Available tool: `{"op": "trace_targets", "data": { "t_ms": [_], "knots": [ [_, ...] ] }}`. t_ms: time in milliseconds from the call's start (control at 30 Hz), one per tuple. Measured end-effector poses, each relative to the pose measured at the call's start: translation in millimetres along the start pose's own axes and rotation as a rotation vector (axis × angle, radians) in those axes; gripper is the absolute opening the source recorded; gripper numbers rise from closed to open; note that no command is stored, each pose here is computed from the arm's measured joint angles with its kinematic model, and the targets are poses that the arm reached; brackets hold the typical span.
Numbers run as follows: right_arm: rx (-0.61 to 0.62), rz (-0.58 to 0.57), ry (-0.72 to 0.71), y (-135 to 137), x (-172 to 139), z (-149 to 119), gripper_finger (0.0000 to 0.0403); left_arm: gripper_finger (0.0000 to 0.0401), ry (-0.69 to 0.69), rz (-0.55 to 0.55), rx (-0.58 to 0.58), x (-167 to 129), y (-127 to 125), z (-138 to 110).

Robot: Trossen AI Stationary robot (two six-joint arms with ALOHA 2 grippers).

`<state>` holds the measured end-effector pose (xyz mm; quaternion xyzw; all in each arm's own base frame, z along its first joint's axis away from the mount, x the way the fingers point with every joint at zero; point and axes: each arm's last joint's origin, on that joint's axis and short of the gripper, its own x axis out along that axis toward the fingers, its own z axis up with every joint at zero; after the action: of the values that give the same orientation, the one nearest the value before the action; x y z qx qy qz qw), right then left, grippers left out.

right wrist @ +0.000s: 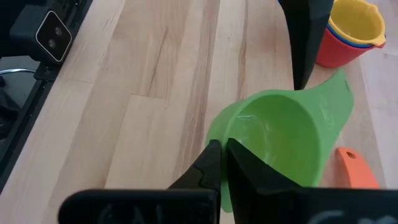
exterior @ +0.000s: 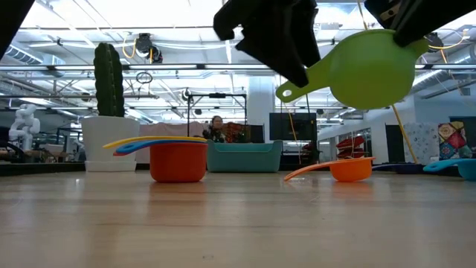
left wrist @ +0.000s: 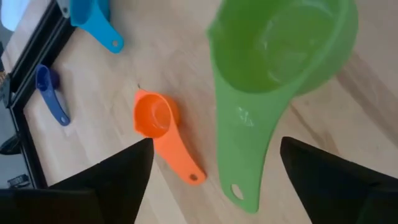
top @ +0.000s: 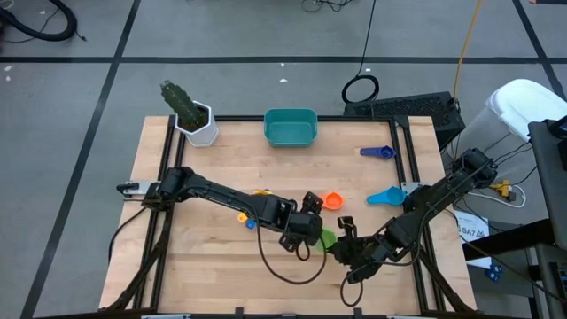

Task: Nest measuring cups in basket
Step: Stack the green measuring cup on the yellow measuring cup

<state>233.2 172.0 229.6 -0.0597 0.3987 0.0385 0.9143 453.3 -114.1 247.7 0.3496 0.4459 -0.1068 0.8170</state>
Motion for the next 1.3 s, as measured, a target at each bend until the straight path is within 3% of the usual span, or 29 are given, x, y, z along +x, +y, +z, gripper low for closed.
{"op": "trace_targets", "data": {
  "t_ms": [233, 533, 633, 867, 933, 1067, 1300],
  "knots": [
    [0.013, -0.001, -0.001, 0, 0, 0, 0.0, 0.0268, -0.003, 0.003, -0.053, 0, 1, 0],
    [0.022, 0.0, -0.002, 0, -1, 0, 0.0, 0.0021, 0.0, -0.054, -0.028, -1, -7, 1],
    [0.024, 0.005, 0.0, 0, -1, 0, 0.0, 0.0028, -0.017, -0.082, -0.012, -1, -7, 1],
    [0.017, -0.012, -0.023, 0, -3, 5, 0.0, 0.0105, -0.044, -0.056, -0.015, -1, -5, 4],
    [0.013, -0.017, -0.026, 0, -4, 7, 0.0, 0.0089, -0.039, -0.027, -0.003, -2, -6, 6],
    [0.013, -0.018, -0.025, 0, -4, 7, 0.0, 0.0014, -0.012, -0.006, 0.029, -4, -10, 6],
    [0.01, -0.032, -0.006, -2, -4, 6, 0.0, 0.0005, 0.03, 0.048, 0.041, -5, -14, 6]
  ]
}}
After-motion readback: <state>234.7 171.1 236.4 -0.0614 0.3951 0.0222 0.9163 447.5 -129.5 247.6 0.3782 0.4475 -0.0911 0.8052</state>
